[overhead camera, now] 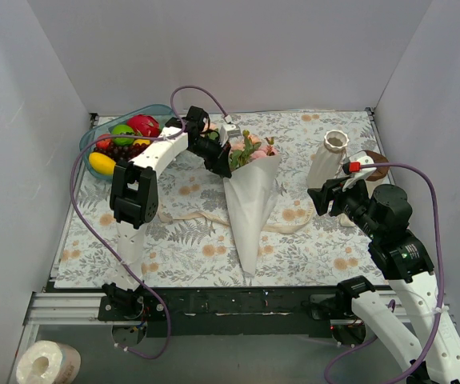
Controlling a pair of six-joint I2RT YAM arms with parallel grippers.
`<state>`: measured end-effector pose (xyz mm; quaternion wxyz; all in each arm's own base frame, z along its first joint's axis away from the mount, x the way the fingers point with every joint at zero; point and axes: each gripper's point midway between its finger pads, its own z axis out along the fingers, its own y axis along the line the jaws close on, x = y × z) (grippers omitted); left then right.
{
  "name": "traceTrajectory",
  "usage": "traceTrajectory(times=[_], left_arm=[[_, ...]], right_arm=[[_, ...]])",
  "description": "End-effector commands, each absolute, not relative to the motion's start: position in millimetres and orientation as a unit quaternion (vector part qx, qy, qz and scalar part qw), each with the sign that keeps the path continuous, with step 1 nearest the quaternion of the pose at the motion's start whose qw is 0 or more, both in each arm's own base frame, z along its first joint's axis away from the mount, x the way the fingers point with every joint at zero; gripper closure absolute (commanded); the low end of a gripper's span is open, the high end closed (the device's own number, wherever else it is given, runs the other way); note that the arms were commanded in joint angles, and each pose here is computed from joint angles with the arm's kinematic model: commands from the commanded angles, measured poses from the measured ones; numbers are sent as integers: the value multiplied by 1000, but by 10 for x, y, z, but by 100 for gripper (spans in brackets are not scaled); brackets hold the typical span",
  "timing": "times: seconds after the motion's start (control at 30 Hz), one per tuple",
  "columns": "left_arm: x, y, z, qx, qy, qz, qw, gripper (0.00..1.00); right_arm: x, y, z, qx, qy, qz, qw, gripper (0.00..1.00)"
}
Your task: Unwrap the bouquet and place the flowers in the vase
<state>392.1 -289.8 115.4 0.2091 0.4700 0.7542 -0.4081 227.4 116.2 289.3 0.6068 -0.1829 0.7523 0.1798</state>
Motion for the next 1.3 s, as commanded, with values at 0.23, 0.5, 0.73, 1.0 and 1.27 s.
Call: traceTrajectory(times=[0.23,0.5,0.73,1.0,1.27], left_arm=[[3851,-2951,1562,478,730,-437,218,100],[3719,-3148,2555,477,688,-473,275,100],[3278,-3403,2615,482,706,-442,272,52],[3608,-3010,2145,439,767,-359,300,2],[4229,-2493,1928,382,782,-385,306,2]], right_arm=[[2254,1128,3155,-178,730,177,635,35],[2265,1120,3176,-176,729,175,638,36],[2272,1130,3177,-176,729,177,638,36],[2257,1148,3143,-179,728,183,636,30],[2241,1159,3097,-188,731,182,630,29]])
